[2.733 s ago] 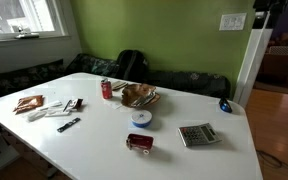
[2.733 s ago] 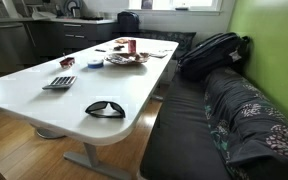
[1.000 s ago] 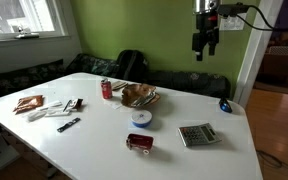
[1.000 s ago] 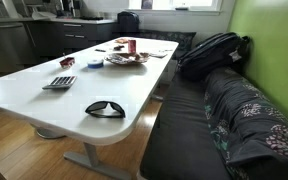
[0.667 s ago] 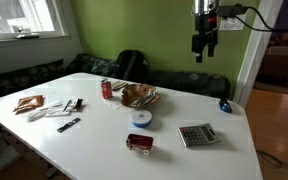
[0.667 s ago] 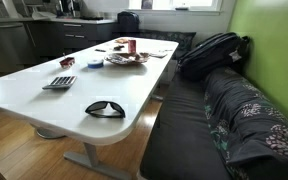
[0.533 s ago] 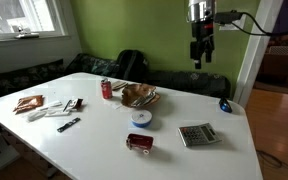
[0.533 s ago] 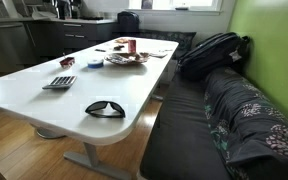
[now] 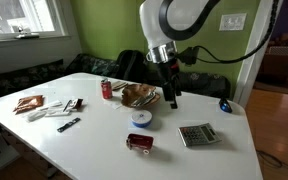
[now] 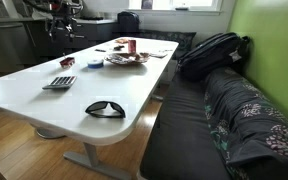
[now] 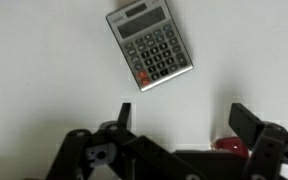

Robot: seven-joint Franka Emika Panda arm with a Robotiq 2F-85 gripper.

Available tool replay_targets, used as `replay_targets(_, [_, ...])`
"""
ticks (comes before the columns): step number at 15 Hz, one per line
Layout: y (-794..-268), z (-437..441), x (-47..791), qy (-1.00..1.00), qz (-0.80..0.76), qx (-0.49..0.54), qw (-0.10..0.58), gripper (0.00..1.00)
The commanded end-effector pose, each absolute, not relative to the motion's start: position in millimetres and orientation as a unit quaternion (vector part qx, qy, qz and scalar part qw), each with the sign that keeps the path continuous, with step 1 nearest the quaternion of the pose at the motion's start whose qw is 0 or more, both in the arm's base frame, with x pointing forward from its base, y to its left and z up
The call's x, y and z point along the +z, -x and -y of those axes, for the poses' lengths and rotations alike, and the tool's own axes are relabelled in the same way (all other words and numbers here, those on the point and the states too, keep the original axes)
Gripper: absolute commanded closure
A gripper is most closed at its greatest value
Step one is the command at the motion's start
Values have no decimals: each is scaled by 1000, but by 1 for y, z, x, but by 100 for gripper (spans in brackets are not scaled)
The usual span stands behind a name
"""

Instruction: Pick up the red toy, then place it on the brown object

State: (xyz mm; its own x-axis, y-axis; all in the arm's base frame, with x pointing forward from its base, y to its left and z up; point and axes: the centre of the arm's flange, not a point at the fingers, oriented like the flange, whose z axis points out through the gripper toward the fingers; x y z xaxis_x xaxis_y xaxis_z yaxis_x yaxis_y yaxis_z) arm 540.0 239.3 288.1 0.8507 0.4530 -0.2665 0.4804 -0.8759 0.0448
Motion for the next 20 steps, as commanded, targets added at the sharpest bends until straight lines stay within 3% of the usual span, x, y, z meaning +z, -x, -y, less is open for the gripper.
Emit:
replay_targets(1, [-545,-257,281,-954,-268,-124,50,0])
replay_targets(5, [-560,-279,266,-945,-301,-123,39,0])
replay_targets(12, [-593,-305,196,-935,-355,-16,-18,0])
replay_targets(17, [-584,-325,163,-935,-354,-20,-4,0])
replay_targets(18, [-585,-326,159,-936,-351,-20,-3,22])
replay_targets(20, [-586,-330,154,-937,-348,-13,-3,32])
